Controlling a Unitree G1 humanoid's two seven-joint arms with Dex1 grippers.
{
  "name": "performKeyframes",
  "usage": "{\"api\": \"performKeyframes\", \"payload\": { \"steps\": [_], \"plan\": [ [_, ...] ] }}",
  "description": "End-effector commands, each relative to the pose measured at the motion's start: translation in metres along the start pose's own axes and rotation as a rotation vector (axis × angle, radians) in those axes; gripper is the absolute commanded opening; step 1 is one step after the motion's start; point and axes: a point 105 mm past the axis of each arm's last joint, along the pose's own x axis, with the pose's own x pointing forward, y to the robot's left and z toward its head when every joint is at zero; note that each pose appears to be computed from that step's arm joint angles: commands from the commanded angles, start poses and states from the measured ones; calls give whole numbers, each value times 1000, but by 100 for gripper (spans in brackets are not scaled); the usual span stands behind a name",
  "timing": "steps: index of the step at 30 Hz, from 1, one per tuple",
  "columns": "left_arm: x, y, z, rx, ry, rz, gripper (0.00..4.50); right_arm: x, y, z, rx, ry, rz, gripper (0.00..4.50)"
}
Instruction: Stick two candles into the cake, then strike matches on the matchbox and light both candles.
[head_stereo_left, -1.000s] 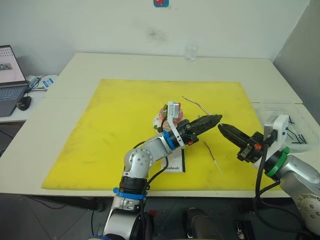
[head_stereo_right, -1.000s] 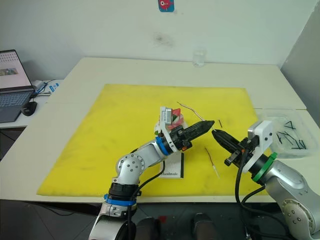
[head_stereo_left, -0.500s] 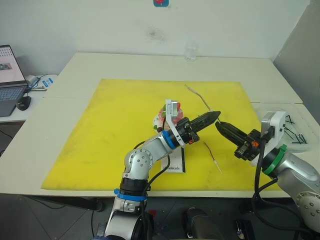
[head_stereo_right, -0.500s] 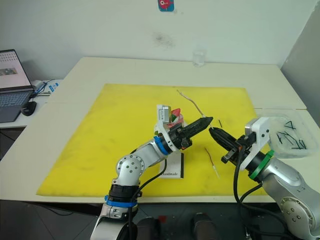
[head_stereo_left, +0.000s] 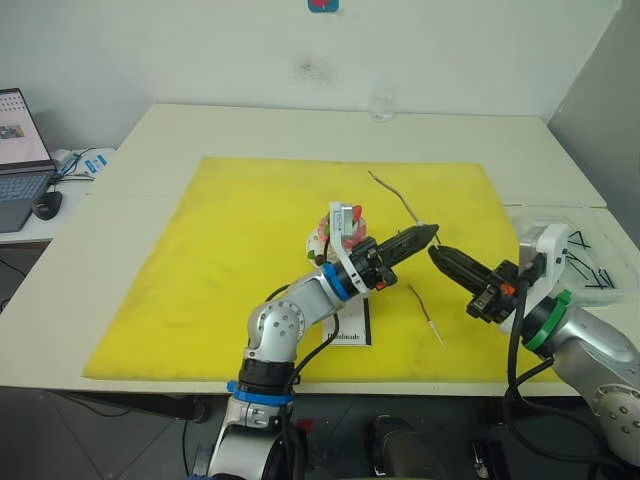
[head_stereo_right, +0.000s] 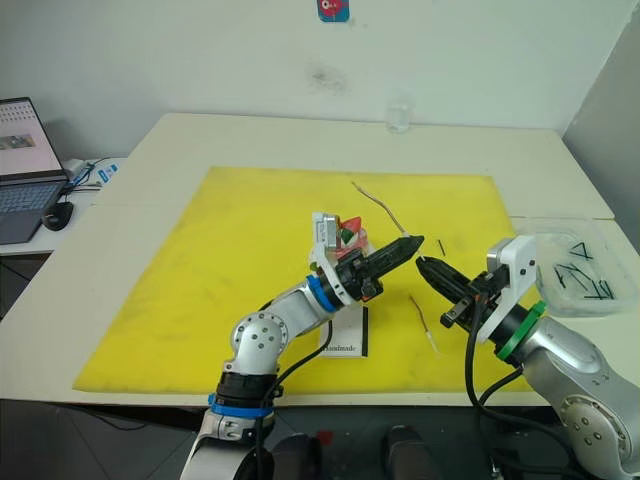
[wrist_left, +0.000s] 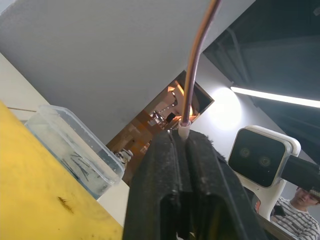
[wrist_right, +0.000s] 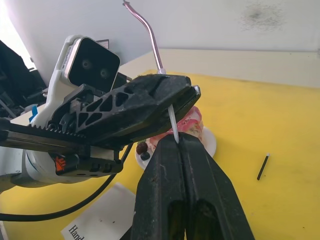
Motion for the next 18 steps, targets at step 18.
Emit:
{"api": "performKeyframes", "payload": {
  "steps": [18],
  "plan": [
    [-1,-8,10,-10,-86,4,177,-3,2,12,-29,-46,5,0]
  ]
}}
